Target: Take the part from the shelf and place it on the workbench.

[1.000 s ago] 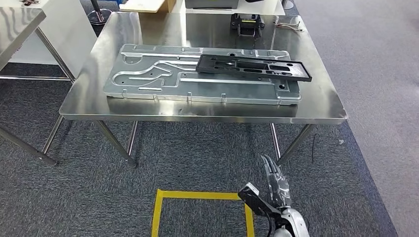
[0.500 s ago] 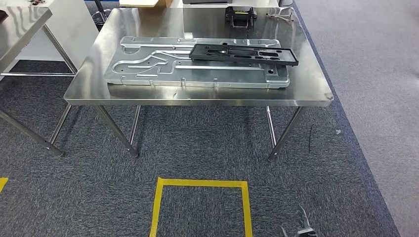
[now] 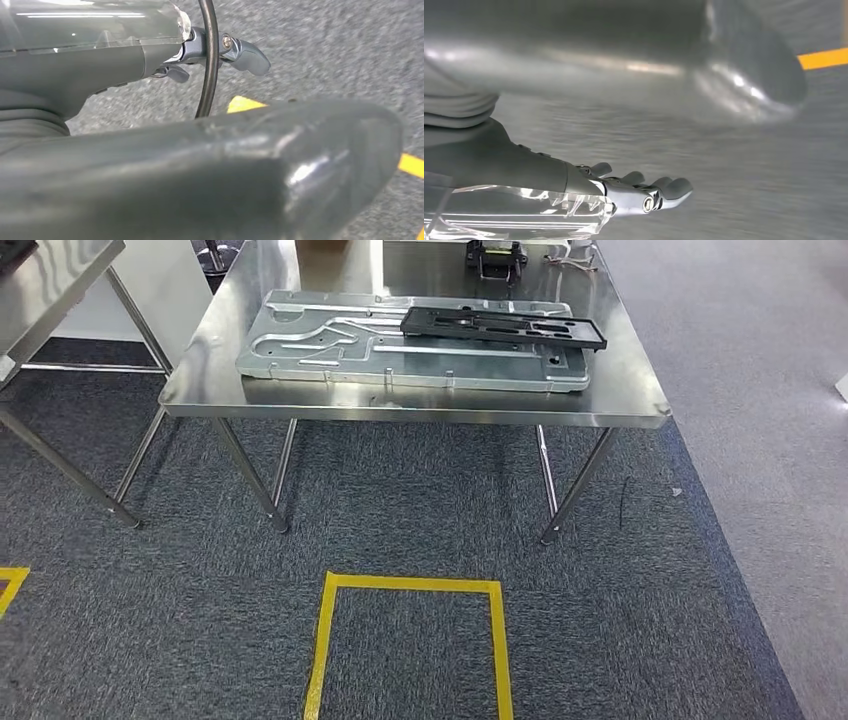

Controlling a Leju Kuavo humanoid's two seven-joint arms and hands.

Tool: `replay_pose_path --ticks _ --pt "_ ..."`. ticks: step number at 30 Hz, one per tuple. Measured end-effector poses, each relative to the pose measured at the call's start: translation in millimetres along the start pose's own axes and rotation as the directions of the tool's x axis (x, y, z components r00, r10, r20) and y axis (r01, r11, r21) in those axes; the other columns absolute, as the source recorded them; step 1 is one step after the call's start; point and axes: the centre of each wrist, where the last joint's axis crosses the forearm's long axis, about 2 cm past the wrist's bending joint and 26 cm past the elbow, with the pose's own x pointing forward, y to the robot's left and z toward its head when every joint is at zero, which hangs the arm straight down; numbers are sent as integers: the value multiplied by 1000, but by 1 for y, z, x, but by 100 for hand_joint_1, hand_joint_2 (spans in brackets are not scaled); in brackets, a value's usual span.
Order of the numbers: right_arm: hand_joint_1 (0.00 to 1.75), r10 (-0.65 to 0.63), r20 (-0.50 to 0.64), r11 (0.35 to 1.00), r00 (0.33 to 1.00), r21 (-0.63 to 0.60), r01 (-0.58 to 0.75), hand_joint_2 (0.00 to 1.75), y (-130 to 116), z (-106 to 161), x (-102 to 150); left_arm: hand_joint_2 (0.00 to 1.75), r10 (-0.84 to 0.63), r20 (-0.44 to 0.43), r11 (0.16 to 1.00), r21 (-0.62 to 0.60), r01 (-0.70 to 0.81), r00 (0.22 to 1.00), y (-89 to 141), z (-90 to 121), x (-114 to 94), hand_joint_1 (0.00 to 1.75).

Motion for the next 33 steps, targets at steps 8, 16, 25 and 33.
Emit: replay_pose_path --ticks 8,16,25,33 --pt "0 -47 -360 998 932 10 54 0 26 11 -19 0 2 -8 1000 13 -2 1000 -2 1 -2 0" --pt "0 -76 -490 994 869 30 104 0 39 17 -21 0 3 -15 1000 20 -3 1000 -2 3 -4 0" --pt "0 -27 -492 993 870 88 80 0 42 14 -18 0 7 -11 1000 13 -7 1000 -6 3 -4 0" --pt "0 51 -478 985 877 169 35 0 40 13 -19 0 6 -9 1000 10 -6 1000 -8 4 -3 0"
